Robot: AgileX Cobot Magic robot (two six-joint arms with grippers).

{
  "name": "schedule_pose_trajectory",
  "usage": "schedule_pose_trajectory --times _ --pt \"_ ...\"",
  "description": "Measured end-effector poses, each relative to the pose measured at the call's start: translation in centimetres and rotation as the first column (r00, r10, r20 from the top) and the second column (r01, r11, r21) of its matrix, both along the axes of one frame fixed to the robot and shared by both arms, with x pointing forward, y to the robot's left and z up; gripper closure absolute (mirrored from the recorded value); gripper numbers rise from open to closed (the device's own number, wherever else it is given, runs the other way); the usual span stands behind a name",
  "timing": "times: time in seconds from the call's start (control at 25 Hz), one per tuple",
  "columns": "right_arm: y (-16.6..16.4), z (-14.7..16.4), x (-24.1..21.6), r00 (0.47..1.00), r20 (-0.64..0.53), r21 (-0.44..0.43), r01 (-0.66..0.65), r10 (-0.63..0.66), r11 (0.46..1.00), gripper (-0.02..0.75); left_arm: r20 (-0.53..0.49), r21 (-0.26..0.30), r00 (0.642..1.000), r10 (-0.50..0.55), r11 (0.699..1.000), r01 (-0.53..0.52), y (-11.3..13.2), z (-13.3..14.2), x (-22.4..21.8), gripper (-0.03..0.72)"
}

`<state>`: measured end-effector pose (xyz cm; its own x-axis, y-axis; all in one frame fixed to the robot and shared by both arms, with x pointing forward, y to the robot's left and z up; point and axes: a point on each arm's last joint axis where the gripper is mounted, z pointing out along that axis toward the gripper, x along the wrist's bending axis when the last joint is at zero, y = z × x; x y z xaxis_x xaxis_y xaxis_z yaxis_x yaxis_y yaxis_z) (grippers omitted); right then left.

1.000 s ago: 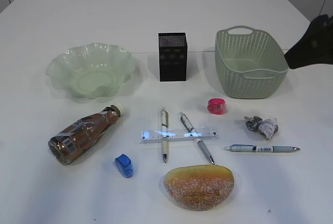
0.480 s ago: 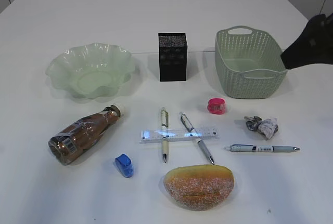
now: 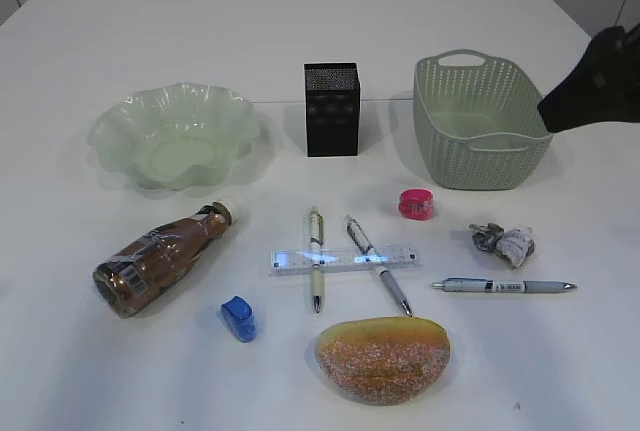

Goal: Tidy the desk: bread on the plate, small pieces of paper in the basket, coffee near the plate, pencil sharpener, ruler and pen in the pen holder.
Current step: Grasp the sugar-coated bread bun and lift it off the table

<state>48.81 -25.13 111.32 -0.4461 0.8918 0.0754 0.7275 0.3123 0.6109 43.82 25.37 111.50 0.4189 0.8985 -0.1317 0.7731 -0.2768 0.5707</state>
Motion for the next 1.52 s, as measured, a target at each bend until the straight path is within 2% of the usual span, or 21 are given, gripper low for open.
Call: schedule_pose_trajectory --times 0.76,0.92,1.08,1.12,1.16,1.28,1.52 --pt "0.0 -0.1 -0.2 1.0 -0.022 -0.007 -0.018 0.018 1.0 0.279 0.01 -0.003 1.0 0.004 1.0 -0.004 0.0 0.1 0.1 0.307" --pt "0.2 -0.3 -0.6 0.994 -0.048 -0.031 -0.099 0.097 0.995 0.279 0.011 -0.002 1.0 0.002 1.0 -0.002 0.0 0.1 0.1 0.307" --pt "0.8 -0.3 -1.3 0.97 -0.064 -0.02 -0.236 0.234 0.972 0.279 0.01 -0.008 1.0 0.002 1.0 -0.002 -0.1 0.1 0.1 0.307" --pt "0.8 -0.3 -1.3 0.97 -0.064 -0.02 -0.236 0.234 0.972 0.279 0.01 -0.012 1.0 0.002 1.0 -0.002 -0.1 0.1 0.1 0.307" --pt "1.1 -0.3 -1.6 0.954 -0.07 -0.006 -0.292 0.291 0.956 0.279 0.01 -0.015 1.0 0.002 1.0 -0.002 -0.1 0.1 0.1 0.307" --pt "1.2 -0.3 -1.7 0.944 -0.073 -0.001 -0.324 0.323 0.946 0.279 0.01 -0.024 1.0 0.003 1.0 -0.003 -0.2 0.1 0.1 0.307" --pt "1.6 -0.4 -2.5 0.881 -0.087 -0.01 -0.467 0.464 0.884 0.279 0.007 -0.042 1.0 0.003 0.999 -0.003 -0.3 0.1 0.1 0.307"
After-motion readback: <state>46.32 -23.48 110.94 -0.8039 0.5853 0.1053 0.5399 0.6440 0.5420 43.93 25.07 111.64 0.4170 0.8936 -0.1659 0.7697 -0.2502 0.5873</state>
